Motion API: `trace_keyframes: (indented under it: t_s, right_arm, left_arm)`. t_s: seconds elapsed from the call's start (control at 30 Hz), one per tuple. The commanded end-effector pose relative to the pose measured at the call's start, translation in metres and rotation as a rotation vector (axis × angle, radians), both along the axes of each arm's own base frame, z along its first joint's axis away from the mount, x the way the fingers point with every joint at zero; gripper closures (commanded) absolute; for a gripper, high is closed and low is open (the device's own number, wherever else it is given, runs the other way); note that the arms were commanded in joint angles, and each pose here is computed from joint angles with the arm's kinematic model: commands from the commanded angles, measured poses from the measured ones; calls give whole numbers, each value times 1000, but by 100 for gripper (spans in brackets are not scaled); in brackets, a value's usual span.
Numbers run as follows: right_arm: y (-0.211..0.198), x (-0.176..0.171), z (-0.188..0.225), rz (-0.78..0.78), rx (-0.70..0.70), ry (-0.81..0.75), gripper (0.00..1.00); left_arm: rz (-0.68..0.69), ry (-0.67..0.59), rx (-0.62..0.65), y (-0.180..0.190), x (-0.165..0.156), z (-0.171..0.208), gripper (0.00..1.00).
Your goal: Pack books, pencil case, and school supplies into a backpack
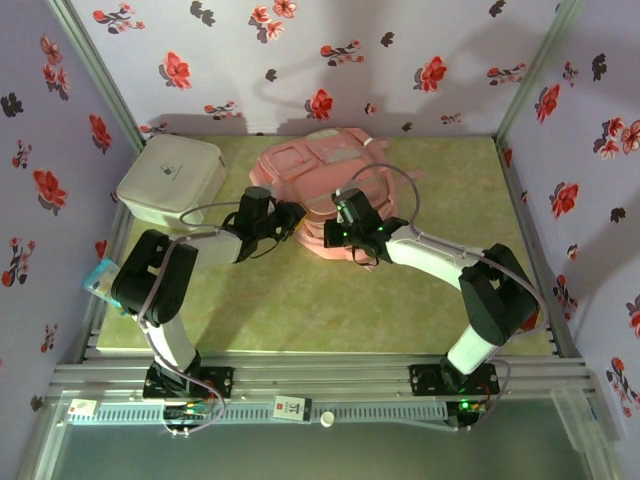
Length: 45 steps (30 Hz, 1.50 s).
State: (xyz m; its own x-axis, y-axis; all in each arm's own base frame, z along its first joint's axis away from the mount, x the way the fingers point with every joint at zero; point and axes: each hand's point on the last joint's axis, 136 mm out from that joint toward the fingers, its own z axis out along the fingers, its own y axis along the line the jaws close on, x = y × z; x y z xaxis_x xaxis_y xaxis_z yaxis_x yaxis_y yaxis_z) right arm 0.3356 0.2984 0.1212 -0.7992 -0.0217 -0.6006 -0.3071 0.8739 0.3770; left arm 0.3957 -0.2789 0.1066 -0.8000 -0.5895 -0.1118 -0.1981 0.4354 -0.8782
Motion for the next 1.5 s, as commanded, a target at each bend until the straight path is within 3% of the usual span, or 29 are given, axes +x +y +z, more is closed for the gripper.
trace_keyframes:
  t_s: [0.0,0.23,0.47,0.77,0.97,1.03,1.1,1.23,1.33,1.47]
  right_arm:
    - [-8,6,8,-24,-42,-74,100]
    - [-81,21,-6,-205,-153,-55,100]
    - [-146,34,-10,-445,-198,20,100]
    - [-117,12,-20,-341,-104,52,100]
    - [-47,-15,-16,-171,49,83,100]
    - [-23,-21,-12,-125,118,98,100]
    - [-6,-22,-9,-98,149,107,100]
    - [16,-19,-3,-62,196,112,100]
    - [22,-15,3,-48,204,103,100]
    - [27,-12,9,-31,212,98,100]
  left_arm:
    - [-16,-46,28,-2,6,11,85]
    - [-31,-62,81,6,4,14,99]
    - [-54,-95,122,10,3,24,100]
    - [-156,-136,290,23,9,35,100]
    - [-149,-112,497,63,28,26,100]
    - [-132,-94,607,79,30,23,92]
    - [-104,-89,687,93,31,23,76]
    - [-31,-105,731,110,25,37,53]
    - [10,-104,697,115,14,46,44]
    - [62,-103,598,111,-5,54,41]
